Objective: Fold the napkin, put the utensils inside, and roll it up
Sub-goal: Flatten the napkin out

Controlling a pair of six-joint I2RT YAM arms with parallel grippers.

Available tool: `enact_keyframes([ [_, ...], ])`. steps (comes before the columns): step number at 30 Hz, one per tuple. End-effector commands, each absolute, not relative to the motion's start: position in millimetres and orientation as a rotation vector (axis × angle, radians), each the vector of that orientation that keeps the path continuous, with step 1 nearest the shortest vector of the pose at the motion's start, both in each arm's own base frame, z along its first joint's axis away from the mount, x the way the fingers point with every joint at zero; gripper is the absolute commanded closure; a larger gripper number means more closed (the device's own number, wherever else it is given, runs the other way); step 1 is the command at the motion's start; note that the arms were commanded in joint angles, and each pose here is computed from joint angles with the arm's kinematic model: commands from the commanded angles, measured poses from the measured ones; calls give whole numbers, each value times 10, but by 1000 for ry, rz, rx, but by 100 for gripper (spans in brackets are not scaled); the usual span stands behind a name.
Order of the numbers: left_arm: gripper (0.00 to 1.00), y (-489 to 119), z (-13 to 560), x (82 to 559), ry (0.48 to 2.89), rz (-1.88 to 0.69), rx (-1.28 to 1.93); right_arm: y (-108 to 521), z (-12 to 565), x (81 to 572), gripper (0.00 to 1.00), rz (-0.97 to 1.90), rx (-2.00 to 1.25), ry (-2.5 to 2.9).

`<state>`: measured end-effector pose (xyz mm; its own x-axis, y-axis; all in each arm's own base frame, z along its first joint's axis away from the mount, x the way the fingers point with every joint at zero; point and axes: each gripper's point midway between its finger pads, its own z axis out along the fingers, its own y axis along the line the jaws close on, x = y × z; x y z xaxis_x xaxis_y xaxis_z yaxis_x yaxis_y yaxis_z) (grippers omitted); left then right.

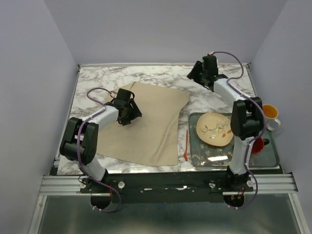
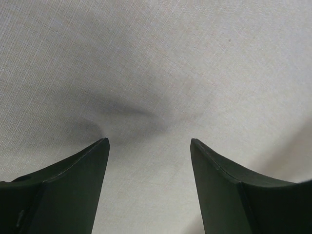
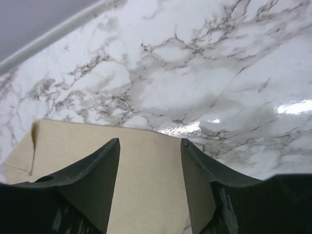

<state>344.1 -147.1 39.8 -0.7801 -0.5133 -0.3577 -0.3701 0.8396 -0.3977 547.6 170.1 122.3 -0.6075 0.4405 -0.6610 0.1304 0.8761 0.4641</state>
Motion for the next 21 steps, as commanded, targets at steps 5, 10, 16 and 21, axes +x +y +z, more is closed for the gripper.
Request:
enact_keyframes([
  [5, 26, -1151, 1016, 4254, 2407, -460, -687, 2219, 1411, 4612, 30, 615, -3, 2264],
  [10, 37, -725, 907, 4706, 2394, -376, -742, 2826, 1182, 4016, 33, 779, -197, 2361],
  [16, 55, -607, 846, 5007, 2386, -314, -689, 3208, 906, 3630, 43, 820, -304, 2420],
  [21, 53, -367, 741, 5069, 2361, -234, -748, 3293, 740, 3493, 44, 874, -314, 2457],
])
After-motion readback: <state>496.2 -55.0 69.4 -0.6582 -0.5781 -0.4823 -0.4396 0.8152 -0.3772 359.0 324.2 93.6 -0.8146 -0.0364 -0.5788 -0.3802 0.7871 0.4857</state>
